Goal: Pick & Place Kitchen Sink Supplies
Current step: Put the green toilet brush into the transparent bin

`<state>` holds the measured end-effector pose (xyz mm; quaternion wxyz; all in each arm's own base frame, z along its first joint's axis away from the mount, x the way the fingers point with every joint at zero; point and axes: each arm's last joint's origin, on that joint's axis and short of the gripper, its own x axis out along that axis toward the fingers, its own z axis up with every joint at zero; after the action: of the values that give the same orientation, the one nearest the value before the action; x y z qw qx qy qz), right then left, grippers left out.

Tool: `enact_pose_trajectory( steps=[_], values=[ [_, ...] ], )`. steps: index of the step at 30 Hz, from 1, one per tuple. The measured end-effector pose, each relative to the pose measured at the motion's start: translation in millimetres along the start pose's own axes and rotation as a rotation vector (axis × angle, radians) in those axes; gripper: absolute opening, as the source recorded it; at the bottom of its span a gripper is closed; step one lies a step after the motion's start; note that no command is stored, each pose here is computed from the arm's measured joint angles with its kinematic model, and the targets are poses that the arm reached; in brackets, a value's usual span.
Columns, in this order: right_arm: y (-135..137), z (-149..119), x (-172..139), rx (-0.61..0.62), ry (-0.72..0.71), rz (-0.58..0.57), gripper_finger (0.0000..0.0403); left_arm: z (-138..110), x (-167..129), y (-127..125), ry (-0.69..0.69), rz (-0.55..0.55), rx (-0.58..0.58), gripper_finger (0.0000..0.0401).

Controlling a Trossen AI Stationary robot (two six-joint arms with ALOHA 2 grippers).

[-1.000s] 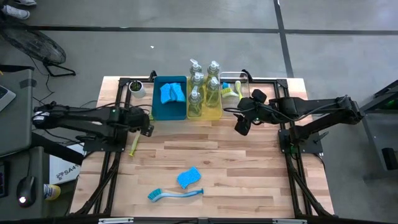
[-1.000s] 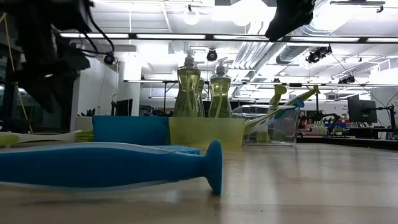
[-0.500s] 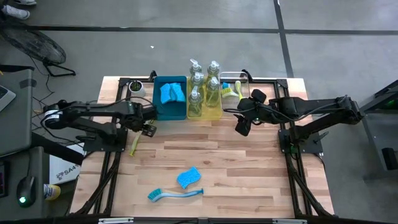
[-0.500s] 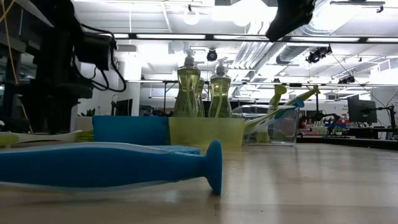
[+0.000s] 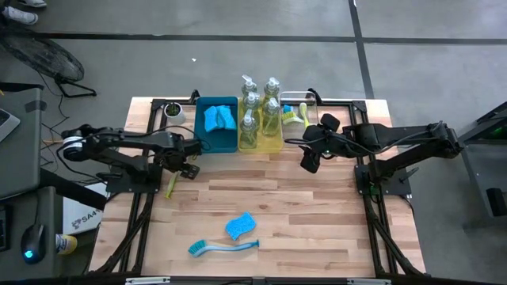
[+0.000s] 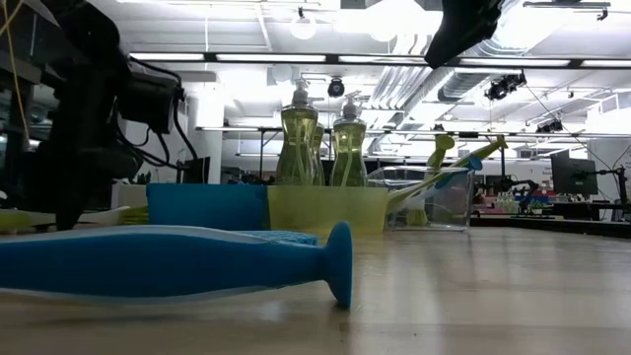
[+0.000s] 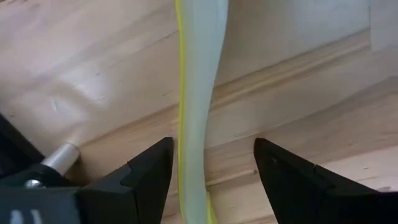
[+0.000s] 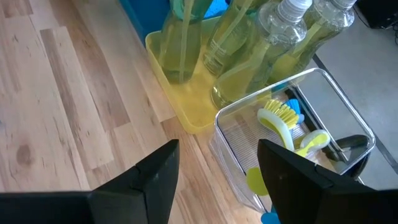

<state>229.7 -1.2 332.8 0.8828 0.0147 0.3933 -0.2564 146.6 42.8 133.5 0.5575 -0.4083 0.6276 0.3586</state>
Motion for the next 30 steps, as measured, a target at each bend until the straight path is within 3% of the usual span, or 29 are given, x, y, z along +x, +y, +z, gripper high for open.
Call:
enact_pose_trajectory(
  steps=[15, 30],
  values=[
    [0.0, -0.1, 0.0, 0.005, 0.001, 0.0, 0.021, -2.2, 5.2, 1.5, 0.027, -0.024, -0.006, 0.0122],
    [0.0, -0.3, 0.1, 0.006, 0.003, -0.001, 0.021, -3.3, 5.9, 1.5, 0.056, -0.039, -0.011, 0.0056]
  ],
)
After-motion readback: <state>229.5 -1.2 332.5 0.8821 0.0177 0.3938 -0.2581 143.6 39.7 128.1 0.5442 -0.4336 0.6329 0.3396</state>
